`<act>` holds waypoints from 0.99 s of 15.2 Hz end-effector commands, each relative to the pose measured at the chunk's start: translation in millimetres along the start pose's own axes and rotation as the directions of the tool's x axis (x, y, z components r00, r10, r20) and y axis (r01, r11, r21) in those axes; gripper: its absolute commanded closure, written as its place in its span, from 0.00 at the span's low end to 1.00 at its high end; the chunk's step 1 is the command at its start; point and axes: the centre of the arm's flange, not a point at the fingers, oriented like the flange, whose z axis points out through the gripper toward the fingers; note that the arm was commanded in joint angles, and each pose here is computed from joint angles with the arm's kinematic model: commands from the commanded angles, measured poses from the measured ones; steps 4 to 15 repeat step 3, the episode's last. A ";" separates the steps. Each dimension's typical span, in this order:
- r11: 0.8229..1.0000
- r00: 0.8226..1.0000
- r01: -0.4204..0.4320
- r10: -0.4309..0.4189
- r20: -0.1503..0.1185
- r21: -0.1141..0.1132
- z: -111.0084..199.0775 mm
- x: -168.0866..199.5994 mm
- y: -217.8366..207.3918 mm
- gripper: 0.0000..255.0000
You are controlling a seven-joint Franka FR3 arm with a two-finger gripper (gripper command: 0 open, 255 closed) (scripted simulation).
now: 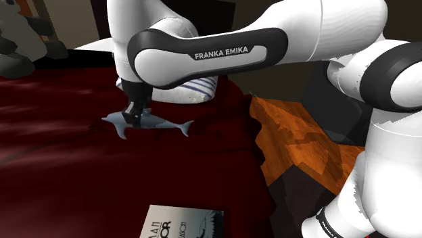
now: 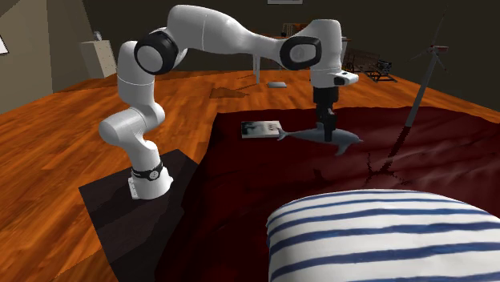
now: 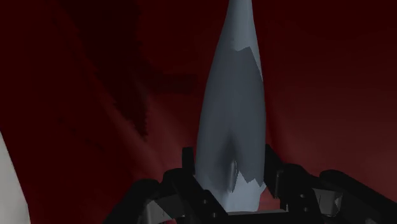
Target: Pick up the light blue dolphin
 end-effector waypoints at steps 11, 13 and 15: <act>1.000 1.000 0.000 0.000 0.000 0.000 -11.5 1.8 1.6 1.00; 1.000 1.000 0.000 0.000 0.000 0.000 -11.5 1.8 1.6 1.00; 1.000 1.000 0.000 0.000 0.000 0.000 -11.5 1.8 1.6 1.00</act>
